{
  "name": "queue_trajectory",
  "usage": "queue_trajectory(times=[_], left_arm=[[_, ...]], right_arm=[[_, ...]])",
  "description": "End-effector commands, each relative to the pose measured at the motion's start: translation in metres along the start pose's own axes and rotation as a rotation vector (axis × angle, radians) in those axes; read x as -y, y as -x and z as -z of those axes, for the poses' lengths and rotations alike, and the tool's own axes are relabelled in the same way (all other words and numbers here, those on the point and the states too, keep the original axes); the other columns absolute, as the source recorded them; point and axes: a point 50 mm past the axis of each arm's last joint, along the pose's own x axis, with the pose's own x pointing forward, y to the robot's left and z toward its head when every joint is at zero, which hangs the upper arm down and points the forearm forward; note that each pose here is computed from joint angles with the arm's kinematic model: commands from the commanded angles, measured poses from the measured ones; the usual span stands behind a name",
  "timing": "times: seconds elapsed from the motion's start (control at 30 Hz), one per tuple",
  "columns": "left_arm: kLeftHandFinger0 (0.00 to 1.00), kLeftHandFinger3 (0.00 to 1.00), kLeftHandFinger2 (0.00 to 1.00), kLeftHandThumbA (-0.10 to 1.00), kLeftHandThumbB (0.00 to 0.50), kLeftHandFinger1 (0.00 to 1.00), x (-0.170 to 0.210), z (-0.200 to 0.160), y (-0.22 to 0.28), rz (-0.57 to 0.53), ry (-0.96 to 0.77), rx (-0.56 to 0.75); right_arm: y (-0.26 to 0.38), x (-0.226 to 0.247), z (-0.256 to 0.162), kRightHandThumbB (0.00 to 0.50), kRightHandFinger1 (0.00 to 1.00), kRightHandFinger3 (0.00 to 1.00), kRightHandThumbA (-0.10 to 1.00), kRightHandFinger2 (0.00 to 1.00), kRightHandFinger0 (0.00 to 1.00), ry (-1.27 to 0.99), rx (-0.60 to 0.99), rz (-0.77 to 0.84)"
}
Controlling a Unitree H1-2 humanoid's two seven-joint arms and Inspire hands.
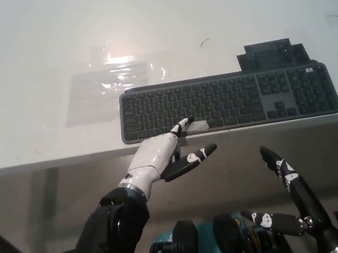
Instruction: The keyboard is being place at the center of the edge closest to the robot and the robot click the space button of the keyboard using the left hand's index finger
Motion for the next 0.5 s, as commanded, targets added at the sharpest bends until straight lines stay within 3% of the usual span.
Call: queue_trajectory(times=[0.0,0.23,0.4,0.47], left_arm=[[0.03,1.00,0.10,1.00,0.353,0.11,-0.011,0.023,-0.006,-0.035,-0.014,-0.078],[0.00,1.00,0.01,1.00,0.360,0.01,0.003,0.017,0.007,-0.016,-0.010,-0.042],[0.00,1.00,0.01,1.00,0.419,0.02,-0.008,-0.023,0.038,-0.067,0.032,0.106],[0.00,1.00,0.00,1.00,0.406,0.00,-0.020,-0.049,0.059,-0.109,0.076,0.198]], right_arm=[[-0.016,0.002,-0.018,0.376,1.00,1.00,1.00,1.00,1.00,0.014,0.110,-0.004],[-0.017,0.001,-0.018,0.377,1.00,1.00,1.00,1.00,1.00,0.016,0.112,-0.003],[-0.018,0.001,-0.017,0.383,1.00,1.00,1.00,1.00,1.00,0.009,0.108,-0.004],[-0.017,0.001,-0.017,0.386,1.00,1.00,1.00,1.00,1.00,0.008,0.107,-0.001]])
